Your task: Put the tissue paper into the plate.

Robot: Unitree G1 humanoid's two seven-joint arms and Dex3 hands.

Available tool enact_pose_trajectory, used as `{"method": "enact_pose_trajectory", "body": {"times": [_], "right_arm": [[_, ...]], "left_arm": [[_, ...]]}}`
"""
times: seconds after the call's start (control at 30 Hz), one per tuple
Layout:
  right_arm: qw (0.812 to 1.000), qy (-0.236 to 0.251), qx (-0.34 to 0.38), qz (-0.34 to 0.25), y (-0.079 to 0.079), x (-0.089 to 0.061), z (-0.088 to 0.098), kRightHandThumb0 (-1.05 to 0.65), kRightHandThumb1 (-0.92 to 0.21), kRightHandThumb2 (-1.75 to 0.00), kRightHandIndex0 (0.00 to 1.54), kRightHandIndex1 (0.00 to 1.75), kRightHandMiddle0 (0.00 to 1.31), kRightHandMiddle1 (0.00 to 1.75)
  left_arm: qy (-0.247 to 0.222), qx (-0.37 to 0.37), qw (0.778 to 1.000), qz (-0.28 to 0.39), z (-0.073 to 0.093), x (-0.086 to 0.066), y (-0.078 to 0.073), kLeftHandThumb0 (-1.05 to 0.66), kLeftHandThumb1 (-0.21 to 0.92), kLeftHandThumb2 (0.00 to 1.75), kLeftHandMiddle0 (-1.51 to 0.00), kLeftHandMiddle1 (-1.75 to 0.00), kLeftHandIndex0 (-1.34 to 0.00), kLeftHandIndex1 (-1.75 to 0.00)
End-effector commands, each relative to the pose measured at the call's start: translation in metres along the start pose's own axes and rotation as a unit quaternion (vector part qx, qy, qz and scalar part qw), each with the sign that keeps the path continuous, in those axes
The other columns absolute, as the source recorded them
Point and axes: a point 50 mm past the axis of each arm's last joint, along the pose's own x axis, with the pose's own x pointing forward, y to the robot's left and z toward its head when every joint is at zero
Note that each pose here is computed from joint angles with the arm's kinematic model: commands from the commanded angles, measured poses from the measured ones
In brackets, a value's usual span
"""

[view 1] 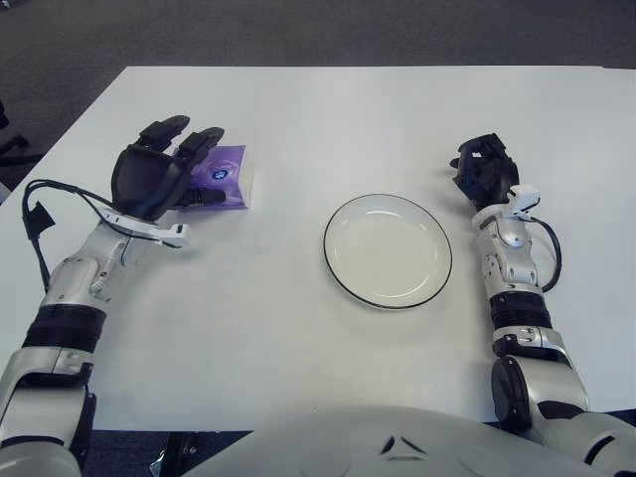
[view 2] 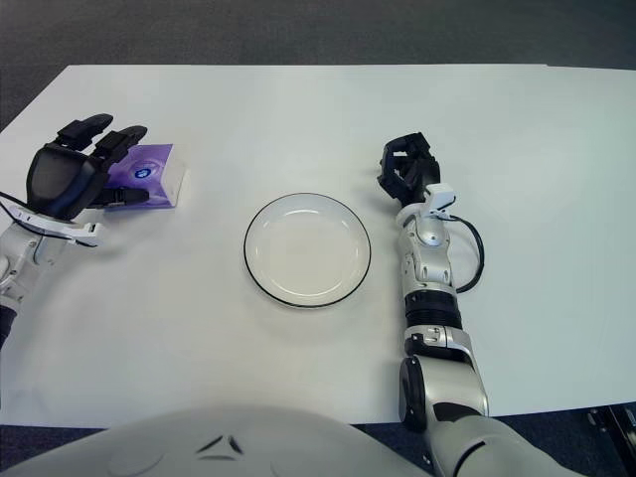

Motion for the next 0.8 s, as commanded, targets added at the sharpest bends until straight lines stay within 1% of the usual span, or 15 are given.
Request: {"method": "enact_pose_trajectory", "body": {"times": [0.0, 0.17, 0.3, 0.4, 0.6, 0.7, 0.77], "right_arm": [[0.998, 0.058, 0.011, -0.01, -0.002, -0.019, -0.03, -0.38, -0.69, -0.82, 0.78, 1.75, 0.34, 1.75], [0.998, 0.059, 0.011, -0.009, -0.002, -0.019, -0.03, -0.38, -0.69, -0.82, 0.78, 1.75, 0.34, 1.75], [0.998, 0.06, 0.011, -0.009, -0.002, -0.019, -0.03, -0.38, -0.69, -0.82, 0.78, 1.75, 0.34, 1.75], [0.998, 0.061, 0.011, -0.008, -0.002, -0.019, -0.03, -0.38, -0.69, -0.82, 0.78, 1.75, 0.34, 1.75], [0.998, 0.063, 0.009, -0.005, -0.003, -0.019, -0.03, -0.38, -0.7, -0.81, 0.77, 1.75, 0.34, 1.75], [0.998, 0.064, 0.008, -0.004, -0.003, -0.02, -0.03, -0.38, -0.7, -0.81, 0.77, 1.75, 0.34, 1.75], [0.998, 0.064, 0.008, -0.003, -0.003, -0.02, -0.029, -0.38, -0.7, -0.81, 0.77, 1.75, 0.34, 1.75]], "left_arm": [[0.002, -0.01, 1.0, -0.029, -0.007, 0.004, -0.002, -0.97, 0.92, 0.39, -0.2, 0.0, -0.34, -0.01], [0.015, -0.069, 0.994, -0.088, -0.011, 0.007, -0.008, -1.0, 0.92, 0.38, -0.12, 0.0, -0.28, 0.0], [0.019, -0.104, 0.988, -0.114, -0.013, 0.011, -0.013, -1.03, 0.92, 0.34, -0.08, 0.0, -0.23, 0.0], [0.023, -0.135, 0.981, -0.141, -0.014, 0.015, -0.021, -1.04, 0.92, 0.3, -0.06, 0.0, -0.2, 0.0], [0.015, -0.206, 0.96, -0.19, -0.012, 0.021, -0.029, -1.05, 0.92, 0.26, -0.04, 0.0, -0.17, 0.0], [0.02, -0.232, 0.949, -0.213, -0.012, 0.024, -0.032, -1.05, 0.92, 0.24, -0.04, 0.0, -0.16, 0.0], [0.03, -0.254, 0.937, -0.237, -0.011, 0.028, -0.036, -1.05, 0.92, 0.23, -0.04, 0.0, -0.16, 0.0]]}}
